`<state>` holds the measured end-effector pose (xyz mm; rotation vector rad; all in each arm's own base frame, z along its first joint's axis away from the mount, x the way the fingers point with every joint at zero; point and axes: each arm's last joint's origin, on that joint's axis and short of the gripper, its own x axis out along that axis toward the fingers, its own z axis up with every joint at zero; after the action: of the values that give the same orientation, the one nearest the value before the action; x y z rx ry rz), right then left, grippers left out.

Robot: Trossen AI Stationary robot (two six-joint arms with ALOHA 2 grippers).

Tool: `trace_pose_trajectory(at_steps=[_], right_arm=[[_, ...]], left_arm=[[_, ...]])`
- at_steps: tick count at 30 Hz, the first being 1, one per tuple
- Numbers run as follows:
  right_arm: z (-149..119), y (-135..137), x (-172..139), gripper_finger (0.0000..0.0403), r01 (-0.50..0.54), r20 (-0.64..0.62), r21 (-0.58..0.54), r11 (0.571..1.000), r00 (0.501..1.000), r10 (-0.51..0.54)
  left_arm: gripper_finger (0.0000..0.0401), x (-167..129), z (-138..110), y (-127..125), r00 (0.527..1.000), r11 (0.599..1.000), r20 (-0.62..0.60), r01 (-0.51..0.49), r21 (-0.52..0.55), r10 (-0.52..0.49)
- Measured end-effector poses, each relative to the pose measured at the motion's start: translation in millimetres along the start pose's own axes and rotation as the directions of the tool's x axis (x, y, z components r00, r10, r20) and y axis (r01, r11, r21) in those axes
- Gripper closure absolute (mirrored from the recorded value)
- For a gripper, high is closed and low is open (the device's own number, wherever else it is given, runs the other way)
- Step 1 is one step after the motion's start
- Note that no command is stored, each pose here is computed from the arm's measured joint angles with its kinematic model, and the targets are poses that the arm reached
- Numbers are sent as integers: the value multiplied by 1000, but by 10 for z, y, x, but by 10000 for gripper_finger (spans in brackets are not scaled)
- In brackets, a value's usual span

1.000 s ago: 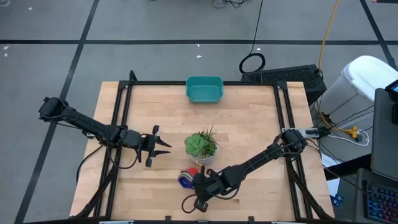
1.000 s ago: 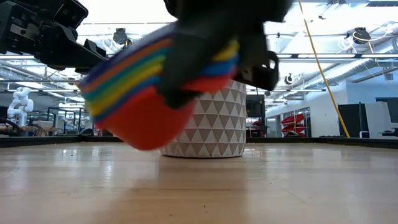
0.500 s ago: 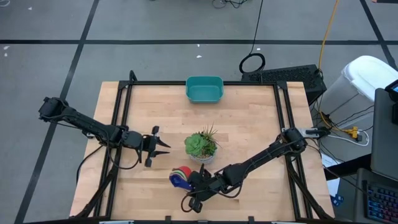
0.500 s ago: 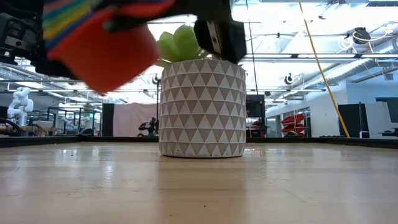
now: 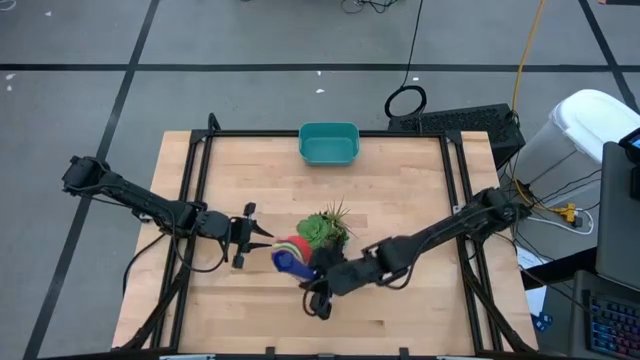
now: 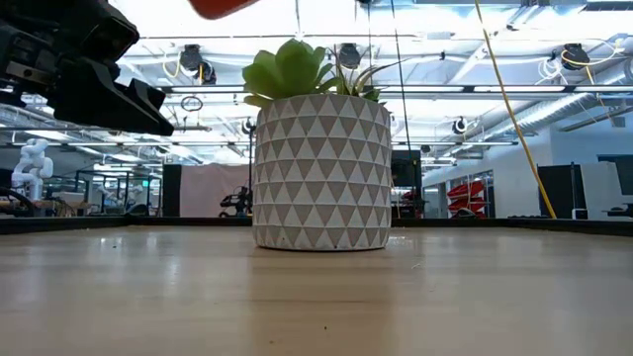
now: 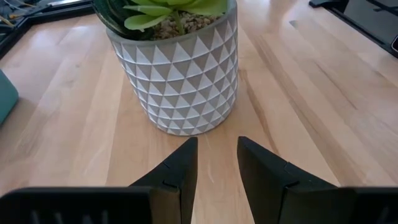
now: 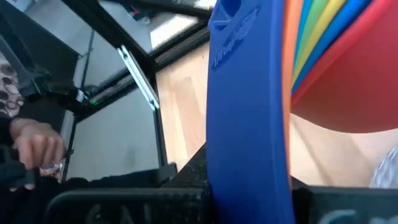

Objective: Nest measuring cups in basket
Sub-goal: Put the nested measuring cup into the green bin

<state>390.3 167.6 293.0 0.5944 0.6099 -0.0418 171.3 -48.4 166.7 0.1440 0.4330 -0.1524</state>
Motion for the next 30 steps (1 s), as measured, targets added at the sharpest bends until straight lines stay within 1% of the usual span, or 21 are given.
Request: trace_pose_trajectory(at_steps=[6, 11, 15, 18, 25, 30], right_arm=[[289, -70, -287, 384, -17, 59, 4, 1000, 998, 16], [535, -187, -475, 384, -41, 99, 42, 998, 994, 37], [715, -327, -575, 384, -71, 93, 50, 996, 993, 66], [861, -477, -655, 384, -82, 84, 42, 996, 993, 78], [1159, -974, -787, 384, -46, 22, 17, 999, 999, 46], [1327, -1339, -815, 384, -71, 13, 9, 997, 997, 71]], left_arm=[[283, 0, 3, 0, 1000, 1000, 3, 0, -2, 0], [283, 0, 4, 0, 1000, 1000, 4, 0, -3, 0], [283, 0, 3, 0, 1000, 1000, 3, 0, -4, 0], [283, -1, 4, -2, 1000, 1000, 4, 3, -4, -3], [283, -1, 3, -10, 1000, 1000, 4, 26, -2, -26], [283, -1, -12, -11, 1000, 1000, -12, 26, 3, -26]])
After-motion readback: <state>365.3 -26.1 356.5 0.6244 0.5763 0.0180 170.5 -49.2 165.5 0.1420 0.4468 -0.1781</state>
